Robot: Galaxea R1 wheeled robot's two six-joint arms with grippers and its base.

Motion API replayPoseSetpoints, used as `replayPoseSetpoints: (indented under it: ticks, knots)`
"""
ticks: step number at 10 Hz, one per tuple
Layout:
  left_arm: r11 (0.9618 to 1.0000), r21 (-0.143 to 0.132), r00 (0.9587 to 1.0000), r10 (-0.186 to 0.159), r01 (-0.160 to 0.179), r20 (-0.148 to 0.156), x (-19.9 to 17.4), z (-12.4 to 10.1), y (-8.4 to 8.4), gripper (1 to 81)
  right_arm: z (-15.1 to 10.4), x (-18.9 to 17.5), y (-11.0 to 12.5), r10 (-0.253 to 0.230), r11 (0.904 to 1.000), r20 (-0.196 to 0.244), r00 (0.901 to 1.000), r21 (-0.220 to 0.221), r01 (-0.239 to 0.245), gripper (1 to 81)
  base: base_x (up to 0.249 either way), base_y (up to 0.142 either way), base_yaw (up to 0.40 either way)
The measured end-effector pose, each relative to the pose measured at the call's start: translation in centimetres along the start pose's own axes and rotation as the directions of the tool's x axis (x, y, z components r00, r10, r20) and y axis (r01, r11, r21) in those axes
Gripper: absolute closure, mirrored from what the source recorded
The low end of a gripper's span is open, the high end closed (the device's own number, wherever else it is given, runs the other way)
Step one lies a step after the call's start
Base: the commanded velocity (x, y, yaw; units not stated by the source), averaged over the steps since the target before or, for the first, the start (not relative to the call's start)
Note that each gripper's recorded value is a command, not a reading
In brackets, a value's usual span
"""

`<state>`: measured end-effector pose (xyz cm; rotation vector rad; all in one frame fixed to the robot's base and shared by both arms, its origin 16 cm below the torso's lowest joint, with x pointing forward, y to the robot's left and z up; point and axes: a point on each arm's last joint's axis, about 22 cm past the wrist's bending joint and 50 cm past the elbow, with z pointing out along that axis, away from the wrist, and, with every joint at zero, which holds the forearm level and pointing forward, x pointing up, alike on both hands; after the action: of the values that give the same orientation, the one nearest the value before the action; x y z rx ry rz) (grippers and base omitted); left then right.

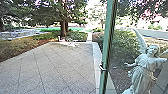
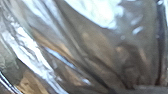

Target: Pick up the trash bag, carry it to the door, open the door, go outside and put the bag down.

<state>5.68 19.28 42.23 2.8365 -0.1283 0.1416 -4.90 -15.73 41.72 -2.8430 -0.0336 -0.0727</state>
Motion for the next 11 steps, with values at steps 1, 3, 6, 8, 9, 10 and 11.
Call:
replayPoseSetpoints:
  ticks: [1,3,6,8,9,10,11]
  knots:
    - [1.0000,0.000,1.0000,0.000,0.000,0.000,-0.01,0.00,0.00,81.1,0.00,-0.04,-0.01,0.001,1.0000,0.001,1.0000,0.000,-0.001,1.0,0.079,0.000,0.000]
    - [1.0000,0.000,1.0000,0.000,0.000,0.000,0.05,0.00,0.00,81.1,0.00,0.01,0.00,0.000,1.0000,0.000,1.0000,0.000,0.000,1.0,0.079,0.000,0.000]
    - [1.0000,0.000,1.0000,0.000,0.000,0.000,0.05,0.00,0.00,81.1,0.00,0.01,0.00,0.000,1.0000,0.000,1.0000,0.000,0.000,1.0,0.078,0.000,0.000]
    - [1.0000,0.000,1.0000,0.000,0.000,0.000,0.06,0.01,0.00,81.1,0.01,0.06,-0.03,0.000,1.0000,0.000,1.0000,0.000,0.000,1.0,0.079,0.000,0.000]
    - [1.0000,0.000,1.0000,0.000,0.000,0.000,0.06,0.01,0.00,81.1,0.00,0.02,0.00,0.000,1.0000,0.001,1.0000,0.000,0.000,1.0,0.078,0.000,0.000]
    - [1.0000,0.000,1.0000,0.000,0.000,0.000,0.06,0.01,0.00,81.1,0.01,0.02,-0.04,0.000,1.0000,0.001,1.0000,0.000,0.000,1.0,0.080,0.000,0.000]
    - [1.0000,0.000,1.0000,0.000,0.000,0.000,0.06,0.01,0.00,81.1,0.01,0.02,-0.04,0.000,1.0000,0.001,1.0000,0.000,0.000,1.0,0.080,0.000,0.000]
